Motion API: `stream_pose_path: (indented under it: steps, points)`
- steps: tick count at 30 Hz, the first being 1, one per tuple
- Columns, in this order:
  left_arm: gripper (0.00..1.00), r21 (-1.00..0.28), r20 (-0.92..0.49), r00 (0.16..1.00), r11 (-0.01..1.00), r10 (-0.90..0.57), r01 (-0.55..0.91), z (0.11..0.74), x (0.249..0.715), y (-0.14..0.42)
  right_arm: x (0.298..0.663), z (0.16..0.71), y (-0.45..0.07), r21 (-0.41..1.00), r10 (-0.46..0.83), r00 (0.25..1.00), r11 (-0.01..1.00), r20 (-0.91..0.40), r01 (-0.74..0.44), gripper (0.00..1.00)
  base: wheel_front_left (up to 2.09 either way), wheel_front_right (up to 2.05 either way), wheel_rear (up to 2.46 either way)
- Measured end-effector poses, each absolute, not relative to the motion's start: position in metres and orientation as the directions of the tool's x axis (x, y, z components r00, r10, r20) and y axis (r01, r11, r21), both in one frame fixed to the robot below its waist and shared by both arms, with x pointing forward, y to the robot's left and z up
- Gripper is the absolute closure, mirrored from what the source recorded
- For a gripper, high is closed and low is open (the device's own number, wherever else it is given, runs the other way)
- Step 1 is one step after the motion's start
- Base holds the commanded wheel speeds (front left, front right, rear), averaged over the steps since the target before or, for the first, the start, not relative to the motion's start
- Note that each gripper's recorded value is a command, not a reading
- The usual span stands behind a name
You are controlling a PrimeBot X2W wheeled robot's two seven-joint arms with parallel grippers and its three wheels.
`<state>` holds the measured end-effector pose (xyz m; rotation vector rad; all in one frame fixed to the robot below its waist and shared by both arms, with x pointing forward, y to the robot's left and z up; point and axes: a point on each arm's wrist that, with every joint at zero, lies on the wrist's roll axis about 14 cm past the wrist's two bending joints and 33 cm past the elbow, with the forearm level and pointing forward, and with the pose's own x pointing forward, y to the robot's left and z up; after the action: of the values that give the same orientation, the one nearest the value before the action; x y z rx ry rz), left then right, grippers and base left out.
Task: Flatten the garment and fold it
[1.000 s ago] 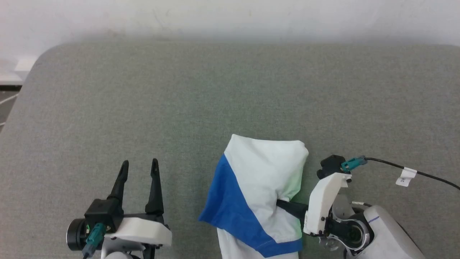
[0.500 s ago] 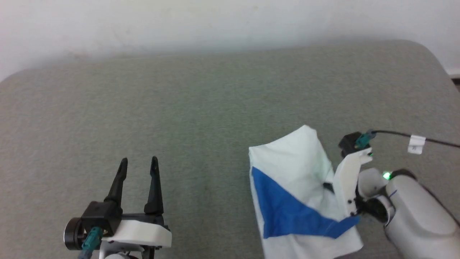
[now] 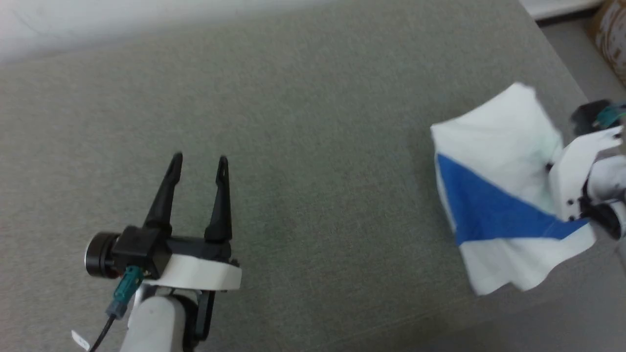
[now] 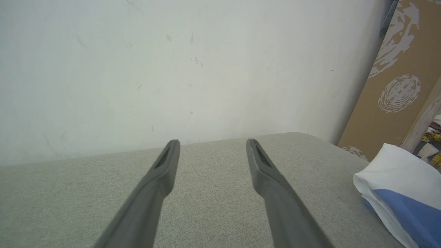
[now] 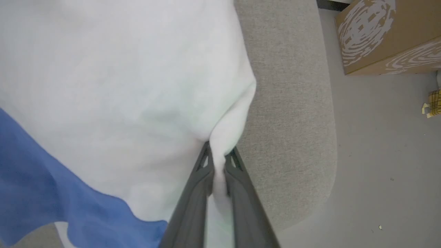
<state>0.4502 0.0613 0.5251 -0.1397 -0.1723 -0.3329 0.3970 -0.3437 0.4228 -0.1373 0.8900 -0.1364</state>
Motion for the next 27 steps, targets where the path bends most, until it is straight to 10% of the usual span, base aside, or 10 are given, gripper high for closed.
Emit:
stream_pose_path:
  steps: [9,10,11,27]
  points:
    - [0.0,-0.143,0.118,0.925,0.915,-0.362,0.377,0.477,0.484,0.045,0.421,0.409,-0.403,-0.256,-0.334,0.665,0.942,-0.668,0.216,1.0,0.0,0.0,0.0]
    - [0.0,-0.148,0.104,0.926,0.915,-0.363,0.376,0.47,0.485,0.045,0.424,0.407,-0.405,-0.269,-0.343,0.674,0.939,-0.655,0.216,0.64,0.0,0.0,0.0]
    - [0.0,-0.153,0.09,0.928,0.915,-0.362,0.372,0.464,0.487,0.045,0.427,0.403,-0.406,-0.278,-0.348,0.678,0.936,-0.647,0.214,0.0,0.0,0.0,0.0]
    - [0.0,-0.209,0.044,0.967,0.944,-0.251,0.255,0.464,0.468,0.077,0.379,0.405,-0.427,-0.352,-0.424,0.805,0.891,-0.416,0.287,0.0,0.0,0.0,0.0]
